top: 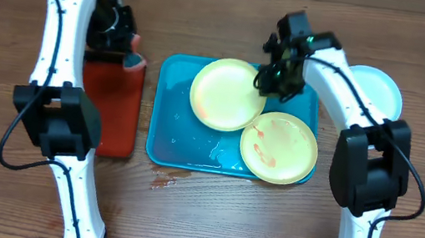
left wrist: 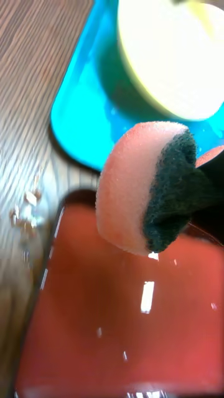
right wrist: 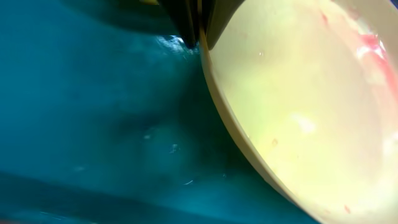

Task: Clean dirty plates on tray and stack at the side

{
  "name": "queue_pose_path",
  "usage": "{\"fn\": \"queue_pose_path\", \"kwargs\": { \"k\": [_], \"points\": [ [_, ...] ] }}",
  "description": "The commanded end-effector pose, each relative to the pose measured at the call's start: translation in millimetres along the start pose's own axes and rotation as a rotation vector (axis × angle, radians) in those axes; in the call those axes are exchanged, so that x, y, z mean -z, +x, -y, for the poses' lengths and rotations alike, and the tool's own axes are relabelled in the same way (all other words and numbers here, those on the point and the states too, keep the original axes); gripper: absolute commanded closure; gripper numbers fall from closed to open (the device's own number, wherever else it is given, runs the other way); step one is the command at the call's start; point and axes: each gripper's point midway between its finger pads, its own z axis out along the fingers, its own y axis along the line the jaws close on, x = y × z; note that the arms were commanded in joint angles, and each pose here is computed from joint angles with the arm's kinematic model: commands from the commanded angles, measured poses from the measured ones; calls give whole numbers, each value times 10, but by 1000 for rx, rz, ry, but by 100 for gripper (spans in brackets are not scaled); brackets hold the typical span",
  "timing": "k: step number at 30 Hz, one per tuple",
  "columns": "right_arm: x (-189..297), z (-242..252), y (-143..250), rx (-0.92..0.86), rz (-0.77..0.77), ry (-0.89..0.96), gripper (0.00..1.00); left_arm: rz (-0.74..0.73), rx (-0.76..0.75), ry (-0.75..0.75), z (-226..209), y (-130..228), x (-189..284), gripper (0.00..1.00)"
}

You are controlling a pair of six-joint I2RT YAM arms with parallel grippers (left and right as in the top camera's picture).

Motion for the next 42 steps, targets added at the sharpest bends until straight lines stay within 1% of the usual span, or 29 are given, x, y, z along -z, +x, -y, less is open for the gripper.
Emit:
{"fn": "queue_pose_path", "kwargs": {
  "k": [1,6,9,18,27,32,34,35,39,42],
  "points": [
    [-110,-229,90,-56,12,-89,96,9,-86,37,290,87,53,96],
    [-266,-288,7,-54,75,-104,96,-27,-136,33,578,271,-49,96],
    [-310,-271,-1,-56,89,-81,96,-66,-162,23,743,430,-167,96],
    [-345,-326,78,-61,65,-60,96,-164,-281,-9,1169,919,-722,96],
    [-356,-371,85,-72,65,-59,96,-203,-287,-32,1374,1315,-1348,96],
    [-356,-371,85,-72,65,-59,96,-190,-294,-40,1366,1399,-1618,96],
    [-356,-370,85,-72,65,-59,96,-168,-298,-79,1284,1366,-1673,96],
    [-356,-364,84,-72,66,-55,96,-145,-301,-123,1208,1321,-1682,96],
    [-357,-324,75,-73,72,-32,96,-41,-315,-347,831,1088,-1599,96],
    [-357,-315,71,-73,74,-27,96,3,-320,-479,593,973,-1494,96]
  ]
}}
